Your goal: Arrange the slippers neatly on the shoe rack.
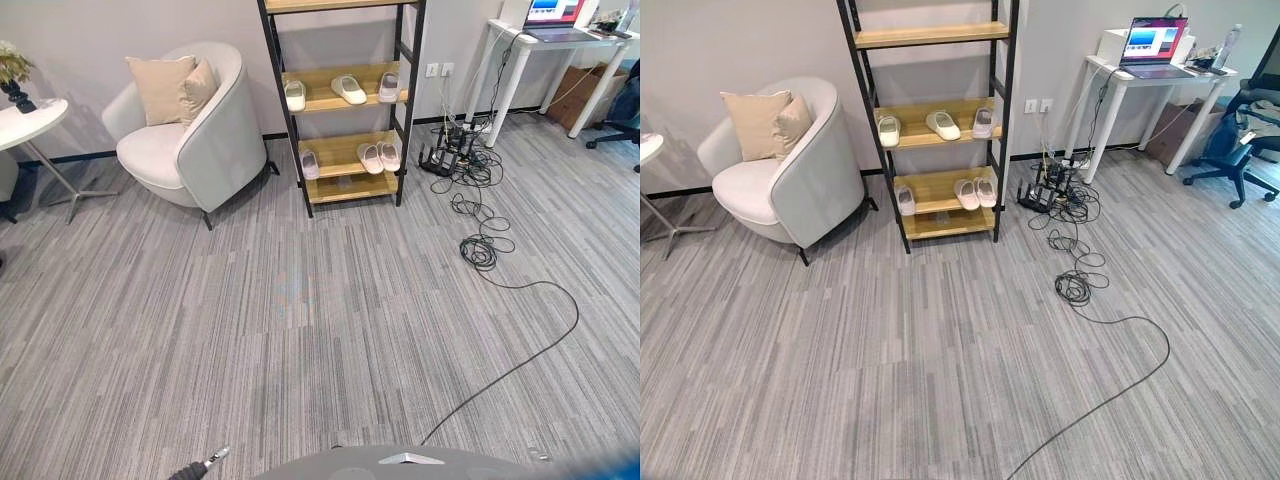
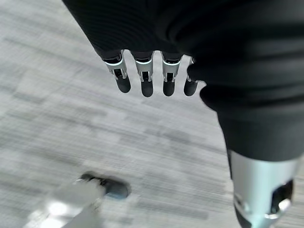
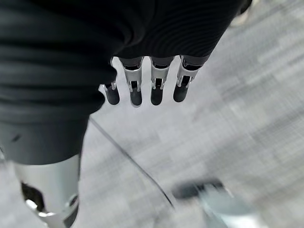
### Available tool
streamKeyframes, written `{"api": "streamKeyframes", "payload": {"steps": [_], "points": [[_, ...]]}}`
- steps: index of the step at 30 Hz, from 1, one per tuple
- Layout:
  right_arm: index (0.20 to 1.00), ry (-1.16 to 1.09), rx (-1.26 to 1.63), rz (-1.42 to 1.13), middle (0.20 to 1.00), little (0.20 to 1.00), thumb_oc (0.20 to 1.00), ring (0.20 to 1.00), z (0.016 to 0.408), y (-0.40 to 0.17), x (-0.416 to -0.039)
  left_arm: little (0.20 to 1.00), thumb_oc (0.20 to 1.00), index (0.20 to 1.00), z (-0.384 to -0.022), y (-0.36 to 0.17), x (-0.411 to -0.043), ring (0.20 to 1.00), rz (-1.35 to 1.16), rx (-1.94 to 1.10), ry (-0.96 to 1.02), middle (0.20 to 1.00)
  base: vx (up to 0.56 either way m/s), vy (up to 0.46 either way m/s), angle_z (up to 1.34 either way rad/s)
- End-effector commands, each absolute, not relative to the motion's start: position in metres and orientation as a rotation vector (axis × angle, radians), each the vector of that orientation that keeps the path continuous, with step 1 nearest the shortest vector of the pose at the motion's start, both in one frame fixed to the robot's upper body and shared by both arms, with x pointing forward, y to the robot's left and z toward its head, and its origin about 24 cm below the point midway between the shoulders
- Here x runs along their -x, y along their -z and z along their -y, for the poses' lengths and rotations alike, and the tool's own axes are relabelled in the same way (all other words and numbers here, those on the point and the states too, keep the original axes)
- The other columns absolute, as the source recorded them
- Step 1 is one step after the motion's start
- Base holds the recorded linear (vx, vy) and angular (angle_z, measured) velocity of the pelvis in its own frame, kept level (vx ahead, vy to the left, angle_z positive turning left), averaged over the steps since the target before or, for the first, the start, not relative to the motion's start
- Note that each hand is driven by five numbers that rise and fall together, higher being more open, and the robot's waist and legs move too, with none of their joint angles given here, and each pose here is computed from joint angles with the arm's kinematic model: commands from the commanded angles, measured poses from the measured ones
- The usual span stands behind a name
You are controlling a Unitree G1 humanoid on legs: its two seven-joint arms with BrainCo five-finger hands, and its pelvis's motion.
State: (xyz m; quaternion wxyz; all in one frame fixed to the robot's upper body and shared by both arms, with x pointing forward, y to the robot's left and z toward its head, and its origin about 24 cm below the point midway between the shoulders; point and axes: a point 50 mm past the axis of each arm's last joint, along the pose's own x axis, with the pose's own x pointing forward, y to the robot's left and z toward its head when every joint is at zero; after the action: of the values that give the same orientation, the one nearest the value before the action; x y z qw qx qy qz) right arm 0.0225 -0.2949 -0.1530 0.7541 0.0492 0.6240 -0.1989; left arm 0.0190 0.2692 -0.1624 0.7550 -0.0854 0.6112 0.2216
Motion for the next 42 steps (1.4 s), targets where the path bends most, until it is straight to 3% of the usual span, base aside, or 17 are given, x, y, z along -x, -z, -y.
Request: {"api": "streamKeyframes", "payload": {"steps": [1, 6, 12, 18, 25, 32, 36, 42], "points": [[1.0, 0.377, -0.038, -1.429, 1.0, 1.0, 1.0, 1.0, 0.289, 0.156, -0.011, 1.0, 1.0, 1.0, -0.265, 0.163, -0.034, 1.0, -1.312, 0.135, -0.436, 1.0, 0.0, 0.0, 0.0], [1.0, 0.29, -0.026, -1.442, 1.0, 1.0, 1.0, 1.0, 0.268, 0.163, -0.013, 1.0, 1.0, 1.0, -0.246, 0.167, -0.052, 1.0, -1.279, 0.106, -0.347, 1.0, 0.0, -0.031, 0.1], [1.0, 0.196, 0.029, -1.438, 1.0, 1.0, 1.0, 1.0, 0.254, 0.167, -0.022, 1.0, 1.0, 1.0, -0.218, 0.171, -0.067, 1.0, -1.284, -0.062, -0.101, 1.0, 0.02, -0.065, 0.03], [1.0, 0.106, 0.138, -1.366, 1.0, 1.0, 1.0, 1.0, 0.253, 0.165, -0.049, 1.0, 1.0, 1.0, -0.199, 0.168, -0.096, 1.0, -1.201, -0.149, 0.031, 1.0, 0.03, -0.116, -0.05], [1.0, 0.104, 0.2, -1.335, 1.0, 1.0, 1.0, 1.0, 0.257, 0.162, -0.06, 1.0, 1.0, 1.0, -0.195, 0.162, -0.117, 1.0, -1.127, -0.204, 0.056, 1.0, 0.12, -0.111, -0.1], [1.0, 0.05, 0.206, -1.263, 1.0, 1.0, 1.0, 1.0, 0.247, 0.161, -0.085, 1.0, 1.0, 1.0, -0.216, 0.171, -0.067, 1.0, -1.303, -0.225, 0.012, 1.0, 0.5, 0.193, -0.43], [1.0, -0.026, 0.239, -1.181, 1.0, 1.0, 1.0, 1.0, 0.236, 0.158, -0.103, 1.0, 1.0, 1.0, -0.23, 0.162, -0.095, 1.0, -1.207, -0.242, -0.032, 1.0, 0.5, 0.264, -0.19], [1.0, -0.048, 0.257, -1.258, 1.0, 1.0, 1.0, 1.0, 0.24, 0.162, -0.082, 1.0, 1.0, 1.0, -0.224, 0.15, -0.138, 1.0, -1.061, -0.379, 0.077, 1.0, 0.53, -0.107, 0.59]]}}
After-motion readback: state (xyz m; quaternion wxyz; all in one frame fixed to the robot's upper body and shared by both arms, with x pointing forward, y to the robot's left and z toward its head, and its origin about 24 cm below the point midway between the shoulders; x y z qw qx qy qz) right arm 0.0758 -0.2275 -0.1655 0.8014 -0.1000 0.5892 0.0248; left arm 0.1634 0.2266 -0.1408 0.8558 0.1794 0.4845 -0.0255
